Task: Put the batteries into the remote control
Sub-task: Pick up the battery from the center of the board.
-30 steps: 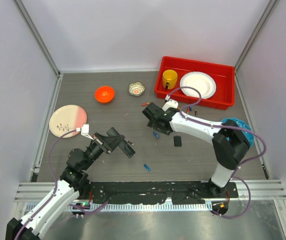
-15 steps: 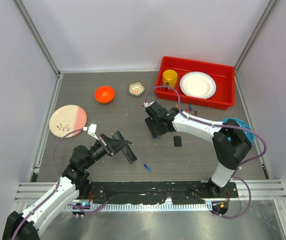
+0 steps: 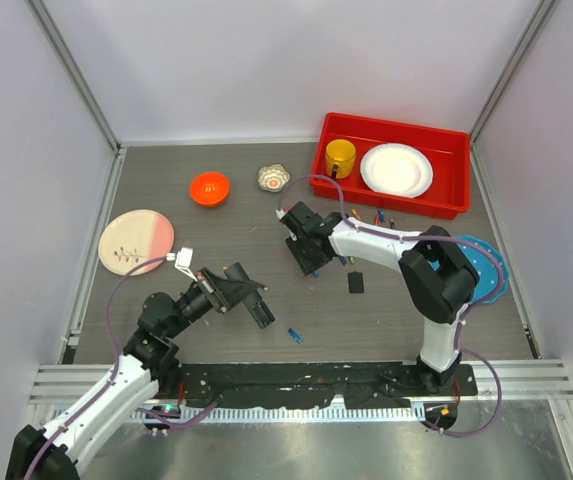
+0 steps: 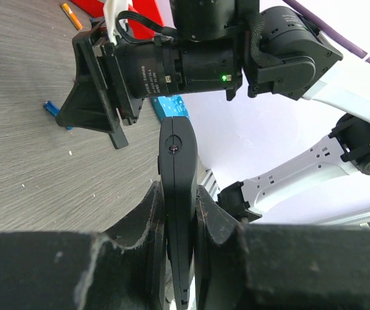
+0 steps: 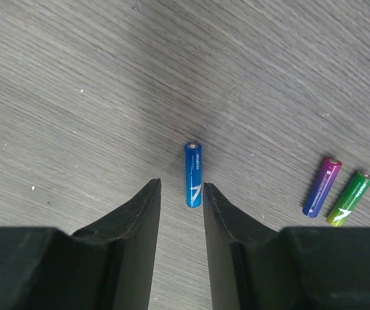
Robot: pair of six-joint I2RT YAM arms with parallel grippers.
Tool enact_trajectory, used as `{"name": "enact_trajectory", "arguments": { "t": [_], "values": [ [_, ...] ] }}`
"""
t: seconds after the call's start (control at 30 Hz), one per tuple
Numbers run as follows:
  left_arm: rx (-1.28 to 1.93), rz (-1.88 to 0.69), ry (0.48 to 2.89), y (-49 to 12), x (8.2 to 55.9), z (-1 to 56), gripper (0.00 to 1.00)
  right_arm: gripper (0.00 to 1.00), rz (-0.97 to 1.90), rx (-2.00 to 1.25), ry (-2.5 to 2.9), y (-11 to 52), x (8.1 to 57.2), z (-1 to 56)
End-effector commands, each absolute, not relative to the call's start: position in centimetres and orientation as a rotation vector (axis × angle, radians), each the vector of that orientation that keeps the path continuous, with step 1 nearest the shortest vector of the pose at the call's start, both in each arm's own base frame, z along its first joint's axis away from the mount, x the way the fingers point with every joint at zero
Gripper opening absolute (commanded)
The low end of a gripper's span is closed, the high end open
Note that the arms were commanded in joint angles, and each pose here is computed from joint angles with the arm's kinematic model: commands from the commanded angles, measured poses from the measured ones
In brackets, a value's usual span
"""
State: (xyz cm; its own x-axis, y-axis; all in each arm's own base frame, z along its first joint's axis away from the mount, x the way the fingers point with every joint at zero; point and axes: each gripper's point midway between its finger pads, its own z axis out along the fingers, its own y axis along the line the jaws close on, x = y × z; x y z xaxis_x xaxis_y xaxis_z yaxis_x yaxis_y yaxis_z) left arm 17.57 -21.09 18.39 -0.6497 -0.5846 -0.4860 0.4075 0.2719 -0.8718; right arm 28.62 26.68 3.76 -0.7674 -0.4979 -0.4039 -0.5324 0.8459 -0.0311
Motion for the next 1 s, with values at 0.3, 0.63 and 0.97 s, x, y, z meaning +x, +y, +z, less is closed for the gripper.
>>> {"name": "enact_trajectory", "arguments": {
  "t": [0.3,0.63,0.97],
  "values": [
    [-0.138,-1.523,1.658,-21.1,17.6,19.7,0.00,0.36,0.136,-0.744,2.588,27.5,31.1,4.3],
    [-0.129,-1.529,1.650,-21.3,17.8,19.9,0.00,0.33,0.163,-0.758,2.612,27.6,30.8,3.4],
    [-0.139,-1.527,1.653,-21.2,17.8,19.7,0.00,0.19,0.137,-0.736,2.637,27.1,30.4,2.5]
  ]
}}
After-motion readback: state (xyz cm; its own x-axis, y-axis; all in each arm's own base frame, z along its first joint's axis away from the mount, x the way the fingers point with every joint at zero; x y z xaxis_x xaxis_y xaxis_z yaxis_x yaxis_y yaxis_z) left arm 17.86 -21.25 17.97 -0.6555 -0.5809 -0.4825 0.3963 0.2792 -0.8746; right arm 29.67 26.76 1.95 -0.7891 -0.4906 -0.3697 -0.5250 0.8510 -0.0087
